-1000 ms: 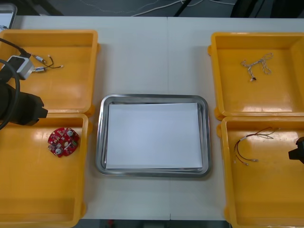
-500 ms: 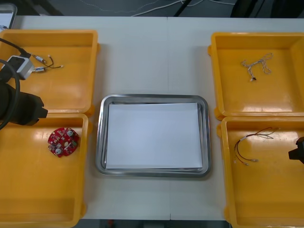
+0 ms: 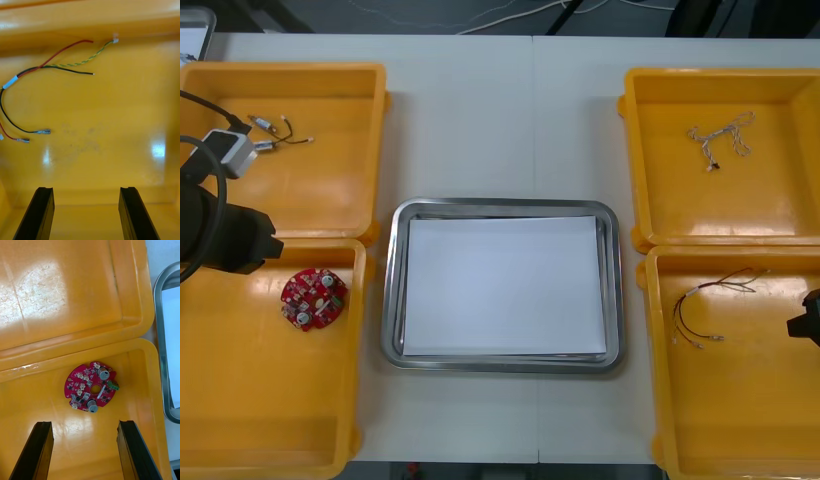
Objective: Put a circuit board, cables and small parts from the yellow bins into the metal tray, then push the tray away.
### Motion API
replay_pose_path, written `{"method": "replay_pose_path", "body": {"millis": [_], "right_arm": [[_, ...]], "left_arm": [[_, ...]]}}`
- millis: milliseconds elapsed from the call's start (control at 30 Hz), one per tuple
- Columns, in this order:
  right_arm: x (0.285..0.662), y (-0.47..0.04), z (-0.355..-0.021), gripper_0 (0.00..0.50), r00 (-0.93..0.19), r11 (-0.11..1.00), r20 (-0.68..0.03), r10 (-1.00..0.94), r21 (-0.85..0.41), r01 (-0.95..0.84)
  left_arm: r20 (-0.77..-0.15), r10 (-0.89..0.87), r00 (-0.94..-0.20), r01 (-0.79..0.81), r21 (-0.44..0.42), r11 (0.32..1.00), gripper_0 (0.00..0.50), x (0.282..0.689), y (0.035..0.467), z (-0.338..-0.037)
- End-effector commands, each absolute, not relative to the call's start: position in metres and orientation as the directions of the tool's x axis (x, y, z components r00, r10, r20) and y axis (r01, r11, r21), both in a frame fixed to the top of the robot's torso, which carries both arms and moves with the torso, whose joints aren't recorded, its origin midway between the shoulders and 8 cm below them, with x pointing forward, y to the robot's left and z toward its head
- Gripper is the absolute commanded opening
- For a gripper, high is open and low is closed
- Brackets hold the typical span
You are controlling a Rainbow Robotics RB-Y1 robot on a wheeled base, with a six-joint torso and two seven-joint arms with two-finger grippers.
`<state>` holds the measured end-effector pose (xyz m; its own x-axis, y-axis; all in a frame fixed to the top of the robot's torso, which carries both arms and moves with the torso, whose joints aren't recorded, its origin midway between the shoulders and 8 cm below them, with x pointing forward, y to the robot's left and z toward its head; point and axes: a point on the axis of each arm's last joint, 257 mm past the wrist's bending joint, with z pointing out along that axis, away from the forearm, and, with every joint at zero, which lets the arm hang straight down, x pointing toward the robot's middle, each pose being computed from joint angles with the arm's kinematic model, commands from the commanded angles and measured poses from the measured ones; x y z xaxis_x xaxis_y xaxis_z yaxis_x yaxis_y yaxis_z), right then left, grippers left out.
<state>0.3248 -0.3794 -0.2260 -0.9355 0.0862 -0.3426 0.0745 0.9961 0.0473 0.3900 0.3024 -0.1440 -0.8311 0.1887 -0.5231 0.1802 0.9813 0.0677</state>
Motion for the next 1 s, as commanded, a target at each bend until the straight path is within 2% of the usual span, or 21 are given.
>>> {"method": "replay_pose_path", "body": {"millis": [33,167,367,567,1000], "right_arm": [[0.316,-0.382,-0.228,0.500,-0.951,0.999,-0.308,0.025,-0.014,0.031],[0.322,-0.377,-0.228,0.500,-0.949,0.999,-0.314,-0.040,-0.047,-0.027],[0.330,-0.362,-0.229,0.500,-0.939,0.994,-0.328,-0.106,-0.041,-0.098],[0.334,-0.348,-0.231,0.500,-0.925,0.981,-0.327,-0.194,-0.044,-0.190],[0.336,-0.326,-0.240,0.500,-0.796,0.854,-0.317,-0.515,-0.116,-0.507]], "left_arm": [[-0.488,0.296,-0.821,0.272,0.122,0.954,0.500,0.381,0.308,-0.146],[-0.453,0.307,-0.837,0.285,0.118,0.951,0.500,0.369,0.317,-0.154],[-0.368,0.337,-0.867,0.293,0.170,0.941,0.500,0.338,0.342,-0.174],[-0.336,0.302,-0.892,0.257,0.173,0.951,0.500,0.322,0.355,-0.189],[-0.441,0.178,-0.879,0.124,0.149,0.981,0.500,0.343,0.343,-0.211]]}}
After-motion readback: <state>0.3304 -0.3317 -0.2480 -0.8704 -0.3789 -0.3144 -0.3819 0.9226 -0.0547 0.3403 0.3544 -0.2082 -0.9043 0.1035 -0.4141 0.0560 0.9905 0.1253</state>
